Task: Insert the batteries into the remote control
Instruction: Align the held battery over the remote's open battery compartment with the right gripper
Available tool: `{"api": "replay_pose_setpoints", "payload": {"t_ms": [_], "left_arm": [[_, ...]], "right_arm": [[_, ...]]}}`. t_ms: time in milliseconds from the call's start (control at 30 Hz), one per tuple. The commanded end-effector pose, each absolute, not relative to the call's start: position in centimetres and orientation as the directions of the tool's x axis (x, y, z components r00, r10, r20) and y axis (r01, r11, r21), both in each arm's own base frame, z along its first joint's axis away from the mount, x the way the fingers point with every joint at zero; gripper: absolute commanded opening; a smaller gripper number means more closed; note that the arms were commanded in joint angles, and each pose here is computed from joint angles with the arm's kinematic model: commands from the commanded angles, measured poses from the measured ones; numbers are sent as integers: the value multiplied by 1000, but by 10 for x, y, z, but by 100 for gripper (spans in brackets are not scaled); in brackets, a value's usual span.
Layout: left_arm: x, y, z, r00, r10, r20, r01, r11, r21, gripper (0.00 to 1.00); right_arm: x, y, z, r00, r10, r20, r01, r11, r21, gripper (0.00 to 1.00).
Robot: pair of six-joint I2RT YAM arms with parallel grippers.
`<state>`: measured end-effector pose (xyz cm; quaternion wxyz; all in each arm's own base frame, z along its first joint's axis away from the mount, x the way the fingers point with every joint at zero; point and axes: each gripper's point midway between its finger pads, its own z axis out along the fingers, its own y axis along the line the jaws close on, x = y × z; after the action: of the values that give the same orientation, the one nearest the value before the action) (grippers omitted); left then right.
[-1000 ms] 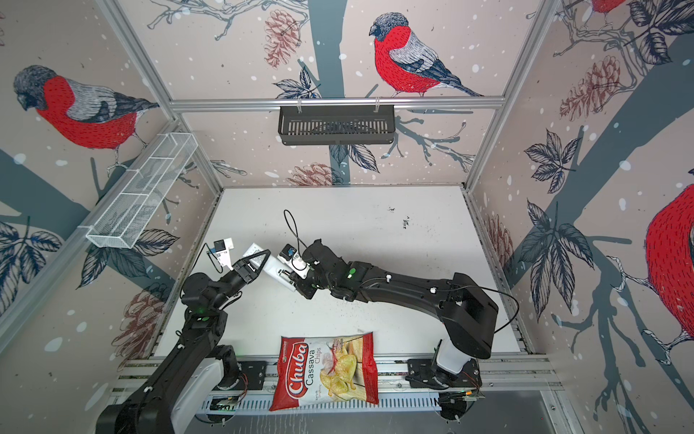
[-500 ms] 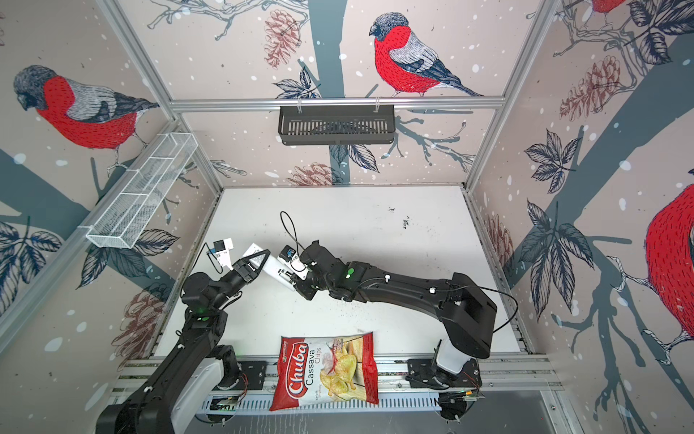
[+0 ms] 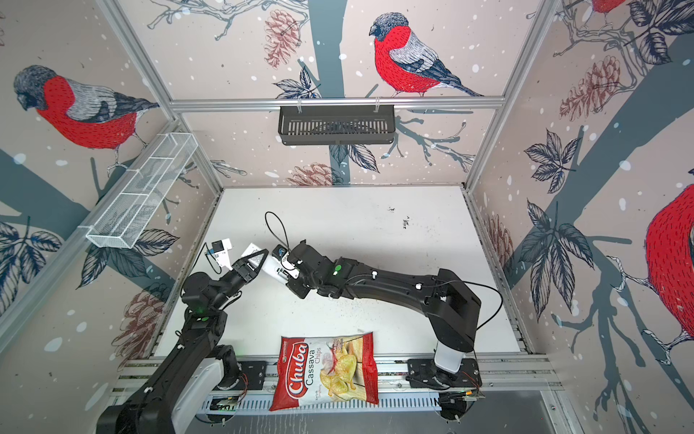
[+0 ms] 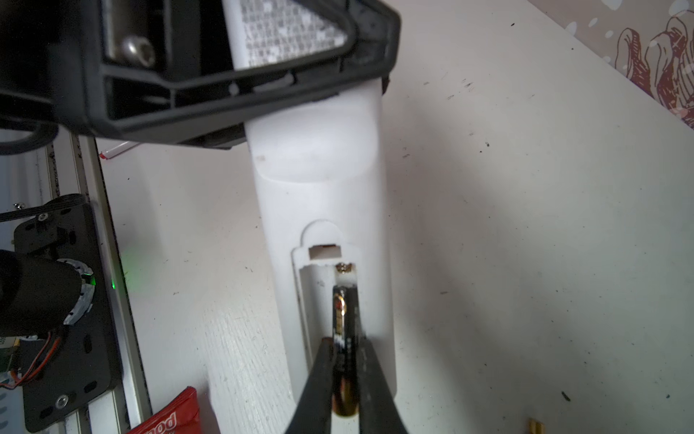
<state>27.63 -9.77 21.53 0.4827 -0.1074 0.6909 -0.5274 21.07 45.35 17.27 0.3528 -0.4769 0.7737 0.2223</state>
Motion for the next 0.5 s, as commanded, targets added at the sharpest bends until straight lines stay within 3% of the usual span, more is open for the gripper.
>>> {"api": "replay_pose_setpoints", "payload": {"t_ms": [0, 467], "left_arm": [[271, -104, 228, -518, -636, -572, 417, 396, -818, 0], [270, -105, 230, -518, -634, -574, 424, 393, -816, 0]], "right_arm": [[222, 446, 169, -334, -587, -738, -857, 514, -21, 11], [233, 452, 175, -337, -573, -747, -831, 554, -50, 10]]}}
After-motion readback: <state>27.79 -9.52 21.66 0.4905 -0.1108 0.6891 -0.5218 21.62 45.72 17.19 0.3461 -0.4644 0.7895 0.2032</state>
